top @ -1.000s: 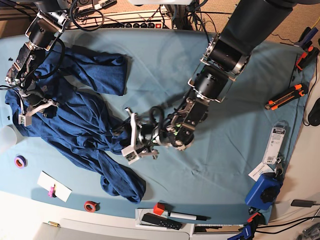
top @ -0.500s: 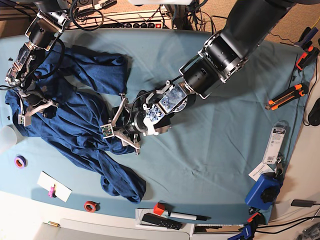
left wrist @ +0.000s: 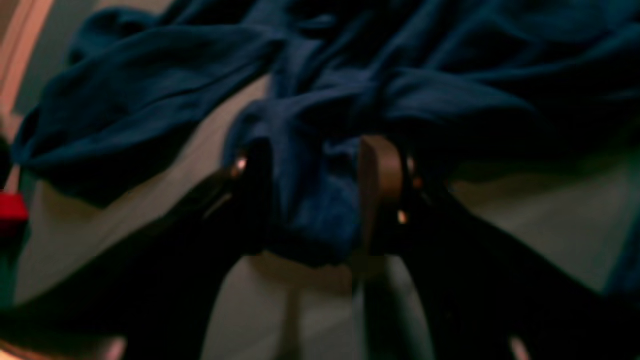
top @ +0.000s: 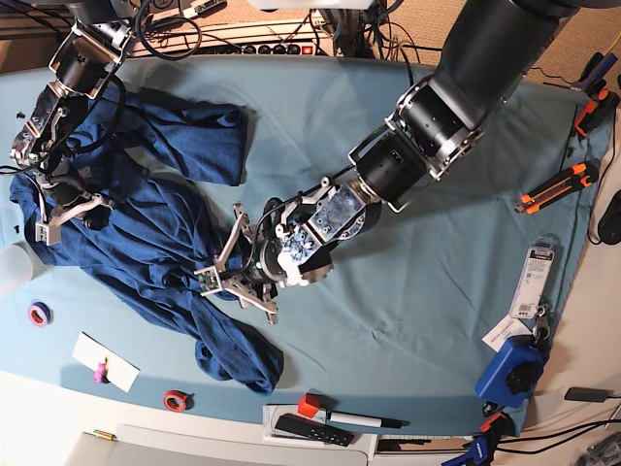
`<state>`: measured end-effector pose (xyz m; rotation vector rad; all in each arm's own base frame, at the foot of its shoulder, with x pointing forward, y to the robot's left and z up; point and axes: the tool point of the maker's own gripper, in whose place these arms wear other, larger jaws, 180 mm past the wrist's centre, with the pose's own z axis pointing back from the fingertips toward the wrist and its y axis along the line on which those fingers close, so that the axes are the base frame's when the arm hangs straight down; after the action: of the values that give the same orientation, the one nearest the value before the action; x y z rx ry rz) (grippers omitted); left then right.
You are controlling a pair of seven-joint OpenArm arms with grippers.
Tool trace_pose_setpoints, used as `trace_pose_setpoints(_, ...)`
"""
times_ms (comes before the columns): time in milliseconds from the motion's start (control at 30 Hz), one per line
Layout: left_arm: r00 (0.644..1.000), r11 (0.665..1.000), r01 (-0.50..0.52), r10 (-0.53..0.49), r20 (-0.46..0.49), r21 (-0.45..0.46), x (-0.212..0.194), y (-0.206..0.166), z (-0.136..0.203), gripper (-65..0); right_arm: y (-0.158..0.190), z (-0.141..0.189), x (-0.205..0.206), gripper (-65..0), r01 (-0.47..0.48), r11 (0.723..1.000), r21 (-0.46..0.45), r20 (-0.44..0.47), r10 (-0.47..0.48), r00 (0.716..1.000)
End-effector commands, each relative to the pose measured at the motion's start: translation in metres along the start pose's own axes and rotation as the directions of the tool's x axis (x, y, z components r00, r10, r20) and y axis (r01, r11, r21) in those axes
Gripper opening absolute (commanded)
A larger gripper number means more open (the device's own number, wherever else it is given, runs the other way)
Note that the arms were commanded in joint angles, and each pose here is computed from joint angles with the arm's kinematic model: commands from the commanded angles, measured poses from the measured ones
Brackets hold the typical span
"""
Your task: Layout the t-shirt on the table in an organized manner, then fold the t-shirt properly
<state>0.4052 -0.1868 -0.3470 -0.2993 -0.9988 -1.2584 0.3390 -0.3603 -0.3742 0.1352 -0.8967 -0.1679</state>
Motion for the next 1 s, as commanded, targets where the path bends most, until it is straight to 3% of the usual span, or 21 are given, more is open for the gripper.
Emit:
trace_pose_setpoints(0, 0.998, 1.0, 0.015, -0.016, 0.066, 0.023, 0.029, 0.012, 0.003, -39.5, -0.004, 0.006, 0.027, -62.6, -0.022, 1.0, -0.005, 0.07, 0.022, 0.997)
trace_pose_setpoints(267, 0.998, 0.997, 0.007, -0.003, 0.056, -0.074, 0.016, -0.019, 0.0, -39.5, -0.004, 0.006, 0.027, -62.6, -0.022, 1.0, -0.005, 0.071, 0.023, 0.997)
trace_pose_setpoints(433, 0.995, 0.996, -0.009, 0.018, 0.095, -0.088, 0.018, -0.029, -0.001, -39.5, -0.004, 0.006, 0.027, -62.6, -0.022, 1.0, -0.005, 0.073, 0.022, 0.997)
trace_pose_setpoints(700, 0.995, 0.996, -0.046, 0.039, 0.097, 0.074, 0.019, 0.004, -0.001, -39.8, -0.004, 0.006, 0.027, -62.6, -0.022, 1.0, -0.005, 0.072, 0.023, 0.997)
trace_pose_setpoints(867, 0.995, 0.995, -0.055, 0.048, 0.091, 0.083, 0.015, 0.004, -0.001, -54.5, -0.004, 0.006, 0.027, -62.6, -0.022, 1.0, -0.005, 0.072, 0.022, 0.997)
trace_pose_setpoints(967, 0.995, 0.995, -0.059, 0.052, 0.091, 0.079, 0.014, 0.002, -0.001, -57.3, -0.004, 0.006, 0.027, -62.6, -0.022, 1.0, -0.005, 0.073, 0.023, 0.997)
